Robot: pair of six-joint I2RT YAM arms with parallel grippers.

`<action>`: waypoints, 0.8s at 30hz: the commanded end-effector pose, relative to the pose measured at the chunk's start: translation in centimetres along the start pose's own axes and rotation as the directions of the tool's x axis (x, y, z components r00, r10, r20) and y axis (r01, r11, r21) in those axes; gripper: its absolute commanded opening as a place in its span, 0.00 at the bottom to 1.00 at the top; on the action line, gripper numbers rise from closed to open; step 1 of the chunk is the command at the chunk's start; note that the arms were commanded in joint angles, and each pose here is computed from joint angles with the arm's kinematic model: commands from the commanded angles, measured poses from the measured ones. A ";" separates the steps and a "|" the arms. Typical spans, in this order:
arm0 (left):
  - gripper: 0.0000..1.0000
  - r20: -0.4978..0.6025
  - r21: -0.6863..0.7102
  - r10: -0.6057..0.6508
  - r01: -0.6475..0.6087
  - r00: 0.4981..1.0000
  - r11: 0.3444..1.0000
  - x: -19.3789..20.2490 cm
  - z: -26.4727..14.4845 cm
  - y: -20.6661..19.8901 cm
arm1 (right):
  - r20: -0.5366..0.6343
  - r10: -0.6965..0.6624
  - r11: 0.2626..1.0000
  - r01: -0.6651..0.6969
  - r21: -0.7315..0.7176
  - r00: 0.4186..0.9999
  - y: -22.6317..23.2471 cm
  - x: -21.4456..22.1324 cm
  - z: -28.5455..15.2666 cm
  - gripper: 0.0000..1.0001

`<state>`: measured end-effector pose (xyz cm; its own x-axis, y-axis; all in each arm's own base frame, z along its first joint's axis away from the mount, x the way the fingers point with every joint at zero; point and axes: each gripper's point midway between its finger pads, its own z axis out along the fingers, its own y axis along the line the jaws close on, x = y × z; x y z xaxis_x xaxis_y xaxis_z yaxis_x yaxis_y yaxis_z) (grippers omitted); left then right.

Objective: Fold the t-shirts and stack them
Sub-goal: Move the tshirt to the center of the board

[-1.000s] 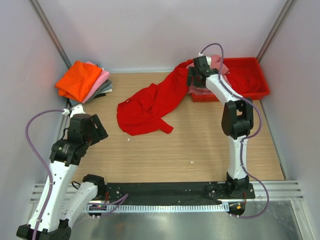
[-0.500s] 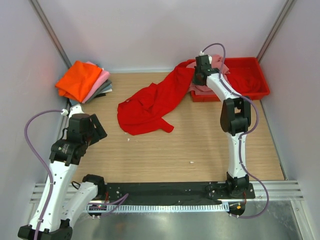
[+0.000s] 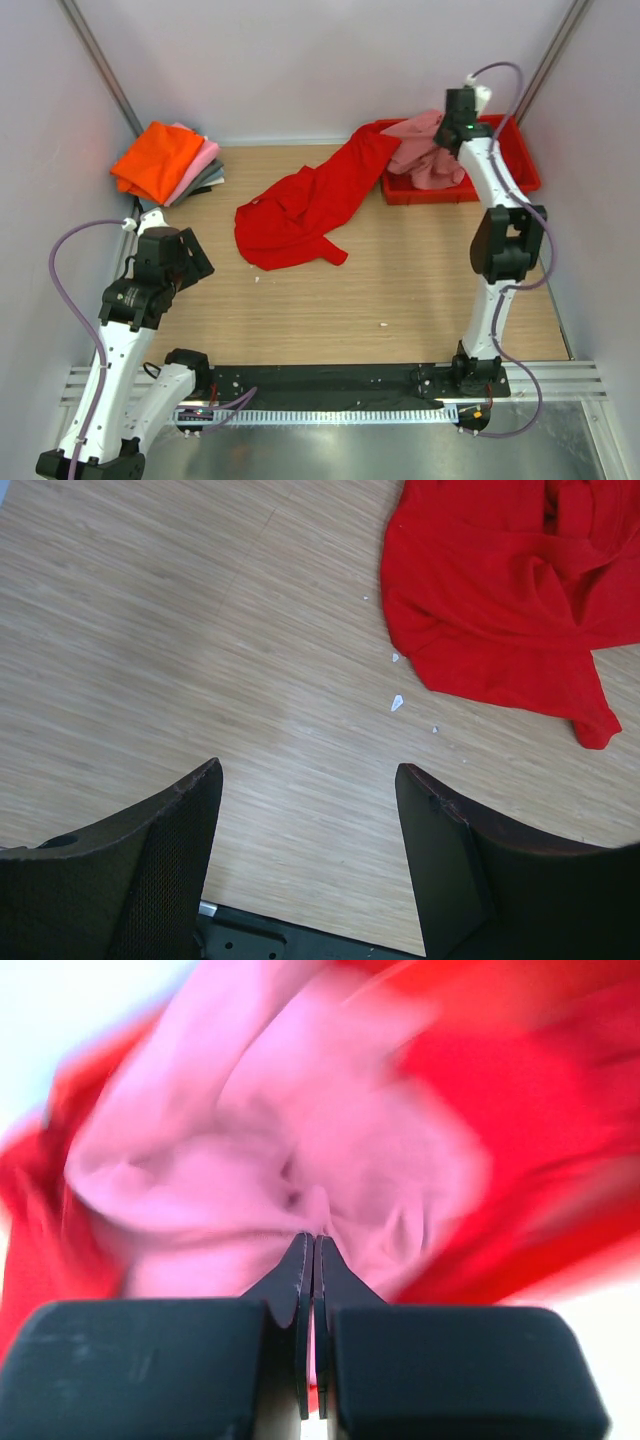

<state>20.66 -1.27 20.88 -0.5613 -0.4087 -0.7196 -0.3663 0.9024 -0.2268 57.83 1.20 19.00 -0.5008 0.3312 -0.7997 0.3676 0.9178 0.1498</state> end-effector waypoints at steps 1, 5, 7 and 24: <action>0.71 0.034 -0.001 -0.023 0.023 0.999 1.000 -1.0 -0.3 -0.1 | 0.320 0.149 0.960 -0.215 0.182 0.936 -8.5 -10.4 -6.1 0.01; 0.71 0.040 0.003 -0.025 0.025 0.999 1.000 -1.1 -0.4 -0.1 | 0.313 0.163 0.919 -0.259 0.296 0.936 -12.3 -9.7 -5.1 0.01; 0.71 0.040 0.003 -0.025 0.025 0.999 1.000 -1.1 -0.4 -0.1 | 0.231 0.164 0.932 -0.227 0.282 0.959 -12.0 -8.0 -3.1 0.18; 0.71 0.036 -0.001 -0.026 0.026 0.999 1.000 -1.0 -0.3 0.0 | -0.044 -0.040 0.967 0.027 -0.254 0.998 7.7 8.0 -12.1 0.77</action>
<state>20.68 -1.15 20.86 -0.5595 -0.4116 -0.7194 -0.3716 0.9004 -0.2262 49.16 8.99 17.09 -0.6051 0.2716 -0.7484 0.2709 0.9542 0.1272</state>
